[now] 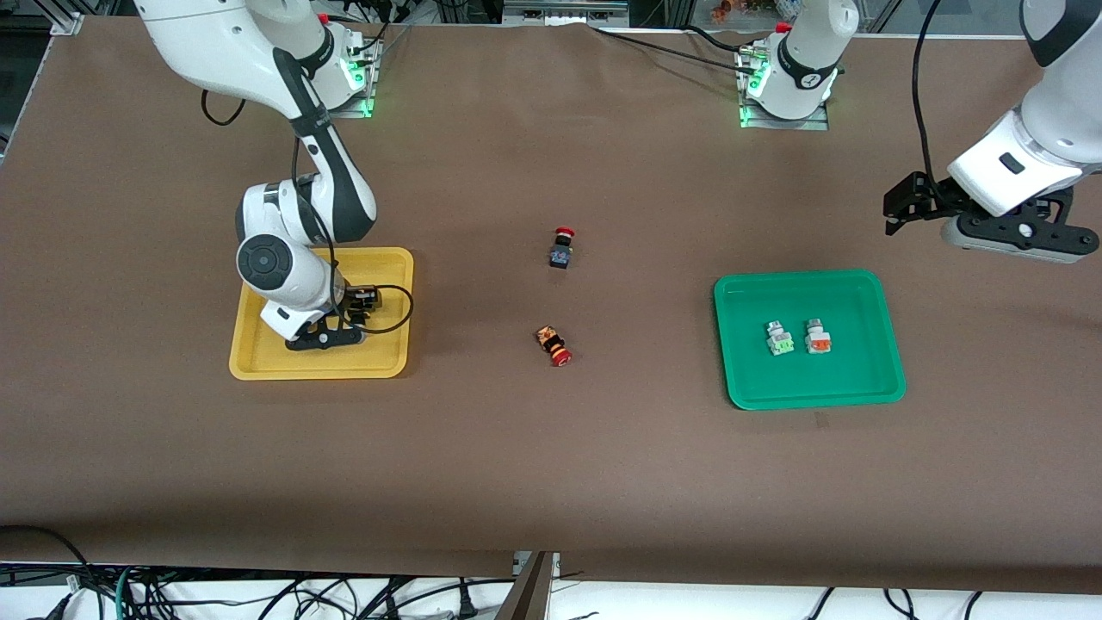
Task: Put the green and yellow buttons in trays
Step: 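Release the yellow switch in the yellow tray and raise the right gripper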
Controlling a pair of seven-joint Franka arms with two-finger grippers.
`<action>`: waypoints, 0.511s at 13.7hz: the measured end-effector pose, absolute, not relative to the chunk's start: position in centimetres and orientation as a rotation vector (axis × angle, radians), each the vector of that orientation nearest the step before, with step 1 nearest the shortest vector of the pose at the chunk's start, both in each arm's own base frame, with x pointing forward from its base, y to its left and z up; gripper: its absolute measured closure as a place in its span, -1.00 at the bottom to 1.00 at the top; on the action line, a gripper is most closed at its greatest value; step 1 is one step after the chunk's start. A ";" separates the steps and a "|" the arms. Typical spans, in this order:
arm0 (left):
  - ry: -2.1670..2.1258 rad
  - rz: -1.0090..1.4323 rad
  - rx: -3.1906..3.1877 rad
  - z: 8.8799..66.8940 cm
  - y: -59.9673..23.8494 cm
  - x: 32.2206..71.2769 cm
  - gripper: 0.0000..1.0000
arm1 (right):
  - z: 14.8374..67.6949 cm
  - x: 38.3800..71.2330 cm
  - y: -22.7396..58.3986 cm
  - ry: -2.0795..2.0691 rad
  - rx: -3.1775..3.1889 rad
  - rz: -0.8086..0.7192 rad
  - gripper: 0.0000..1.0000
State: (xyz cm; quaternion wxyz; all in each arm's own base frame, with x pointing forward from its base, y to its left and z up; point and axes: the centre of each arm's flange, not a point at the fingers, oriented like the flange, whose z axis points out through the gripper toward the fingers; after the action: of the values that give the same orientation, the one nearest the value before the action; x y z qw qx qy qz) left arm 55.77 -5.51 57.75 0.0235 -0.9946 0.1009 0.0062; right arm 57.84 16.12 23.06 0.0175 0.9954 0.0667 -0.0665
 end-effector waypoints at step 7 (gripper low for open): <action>0.307 0.018 -3.079 57.8 -5.3 55.8 -1.00 | 38.9 57.9 17.0 0.238 3.172 -0.045 -0.99</action>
State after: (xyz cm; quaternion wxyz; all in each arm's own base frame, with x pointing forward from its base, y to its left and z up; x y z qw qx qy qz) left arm 55.84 -5.25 57.78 0.0234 -0.9948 0.0991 0.0058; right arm 57.93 17.02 38.95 -0.0197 0.9969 0.0750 -0.0141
